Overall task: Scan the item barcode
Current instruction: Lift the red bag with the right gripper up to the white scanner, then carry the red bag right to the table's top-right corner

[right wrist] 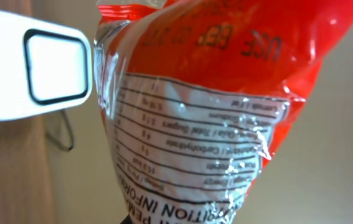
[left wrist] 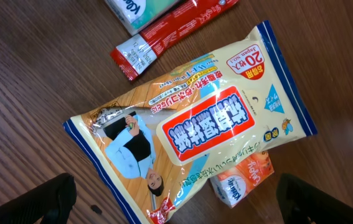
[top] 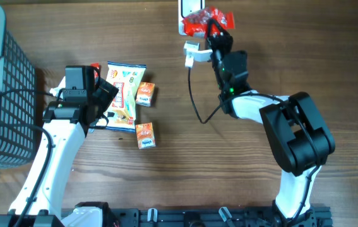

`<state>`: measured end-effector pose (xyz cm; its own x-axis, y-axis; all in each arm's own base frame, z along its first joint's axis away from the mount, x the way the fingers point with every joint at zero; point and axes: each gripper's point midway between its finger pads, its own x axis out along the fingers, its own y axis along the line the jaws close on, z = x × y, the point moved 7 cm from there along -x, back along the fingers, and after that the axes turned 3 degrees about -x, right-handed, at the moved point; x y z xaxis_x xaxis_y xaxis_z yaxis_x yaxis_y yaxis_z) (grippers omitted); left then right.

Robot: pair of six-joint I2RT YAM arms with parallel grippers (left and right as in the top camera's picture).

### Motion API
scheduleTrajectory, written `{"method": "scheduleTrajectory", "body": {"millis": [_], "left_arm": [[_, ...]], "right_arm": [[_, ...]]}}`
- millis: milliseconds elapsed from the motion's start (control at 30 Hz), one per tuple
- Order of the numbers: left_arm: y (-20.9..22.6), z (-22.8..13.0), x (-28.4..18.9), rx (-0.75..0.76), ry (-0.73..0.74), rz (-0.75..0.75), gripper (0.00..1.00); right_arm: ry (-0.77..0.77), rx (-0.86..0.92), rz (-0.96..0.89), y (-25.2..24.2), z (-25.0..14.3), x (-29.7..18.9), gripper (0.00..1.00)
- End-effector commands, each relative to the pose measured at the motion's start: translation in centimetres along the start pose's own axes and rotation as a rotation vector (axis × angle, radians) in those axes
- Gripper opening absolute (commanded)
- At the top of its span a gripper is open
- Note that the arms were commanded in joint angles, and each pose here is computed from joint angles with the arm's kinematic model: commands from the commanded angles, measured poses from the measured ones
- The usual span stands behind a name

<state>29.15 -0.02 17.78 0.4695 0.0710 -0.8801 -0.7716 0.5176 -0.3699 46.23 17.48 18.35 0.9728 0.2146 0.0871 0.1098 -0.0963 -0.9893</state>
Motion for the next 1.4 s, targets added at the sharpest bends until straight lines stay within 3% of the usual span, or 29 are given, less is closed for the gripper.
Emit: {"method": "scheduleTrajectory", "body": {"millis": [0,233,633,1067,1367], "left_arm": [[0.3,0.3,-0.2,0.006,-0.021,0.004,1.00],[0.3,0.3,-0.2,0.006,-0.021,0.004,1.00],[0.3,0.3,-0.2,0.005,-0.021,0.004,1.00],[0.3,0.3,-0.2,0.006,-0.021,0.004,1.00],[0.3,0.3,-0.2,0.005,-0.021,0.004,1.00]], "right_arm": [[-0.078,0.015,-0.086,-2.6,0.2,2.6,0.04],[-0.047,0.103,-0.131,-4.2,-2.0,6.2,0.05],[-0.035,0.098,-0.080,2.8,-4.2,8.4,0.05],[-0.029,0.172,-0.192,-0.5,-4.5,10.3,0.05],[0.092,0.204,-0.149,0.5,-7.6,10.4,0.04]]}}
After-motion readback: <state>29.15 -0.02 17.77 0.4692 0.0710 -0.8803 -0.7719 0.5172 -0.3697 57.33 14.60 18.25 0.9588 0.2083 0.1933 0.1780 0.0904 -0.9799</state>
